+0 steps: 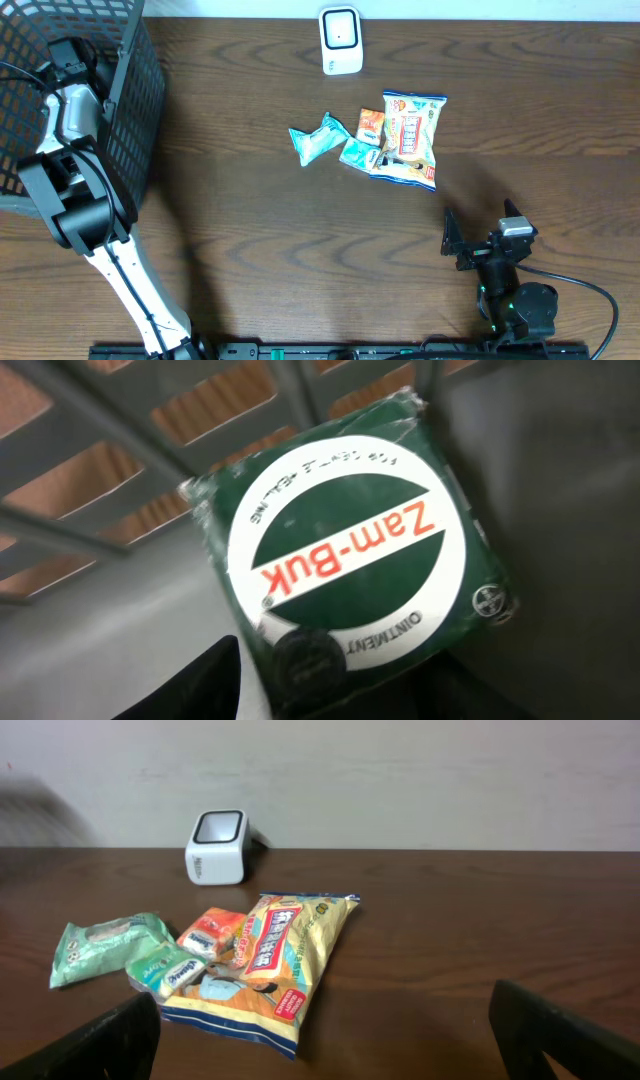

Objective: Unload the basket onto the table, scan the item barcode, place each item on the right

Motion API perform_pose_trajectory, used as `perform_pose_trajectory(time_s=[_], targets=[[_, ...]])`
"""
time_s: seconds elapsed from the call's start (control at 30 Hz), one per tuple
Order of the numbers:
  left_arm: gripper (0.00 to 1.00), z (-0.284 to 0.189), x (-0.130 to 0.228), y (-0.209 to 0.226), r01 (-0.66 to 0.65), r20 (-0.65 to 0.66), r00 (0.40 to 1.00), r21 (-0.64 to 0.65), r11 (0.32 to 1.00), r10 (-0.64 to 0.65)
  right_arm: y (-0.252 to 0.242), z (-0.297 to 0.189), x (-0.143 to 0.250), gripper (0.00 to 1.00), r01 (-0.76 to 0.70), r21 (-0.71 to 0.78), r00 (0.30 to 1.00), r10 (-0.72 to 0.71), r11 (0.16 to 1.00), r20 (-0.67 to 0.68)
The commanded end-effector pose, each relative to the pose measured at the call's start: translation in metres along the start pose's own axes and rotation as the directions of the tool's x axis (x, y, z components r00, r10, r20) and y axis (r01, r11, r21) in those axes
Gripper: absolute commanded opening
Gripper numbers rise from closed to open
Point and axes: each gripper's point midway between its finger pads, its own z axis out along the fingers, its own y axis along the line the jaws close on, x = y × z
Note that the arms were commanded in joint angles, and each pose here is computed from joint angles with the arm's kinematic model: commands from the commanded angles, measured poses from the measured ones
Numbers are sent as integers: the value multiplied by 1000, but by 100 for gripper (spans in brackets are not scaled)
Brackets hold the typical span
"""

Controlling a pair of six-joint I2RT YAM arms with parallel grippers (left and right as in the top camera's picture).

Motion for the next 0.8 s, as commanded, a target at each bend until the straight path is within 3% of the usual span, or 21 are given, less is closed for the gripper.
perform_pose_trajectory(time_s=[0.0, 0.33, 0.57, 0.7, 0.77], targets=[[53, -16, -17, 19, 22, 37, 999, -52, 998, -20, -2, 0, 1, 99, 11, 10, 1000, -11, 1000, -2], [49, -53, -21, 34, 87, 4, 996, -62, 994, -87, -2, 0, 1, 99, 11, 10, 1000, -11, 1000, -2], [83, -52, -37, 20, 142, 57, 988, 9, 990, -142, -2, 0, 1, 99, 11, 10, 1000, -11, 1000, -2], [86, -55, -40, -18, 171, 12, 984, 211, 962, -178, -2, 0, 1, 99, 11, 10, 1000, -11, 1000, -2], [86, -53, -39, -22, 218, -2, 975, 225, 950, -223, -2, 0, 1, 99, 11, 10, 1000, -11, 1000, -2]])
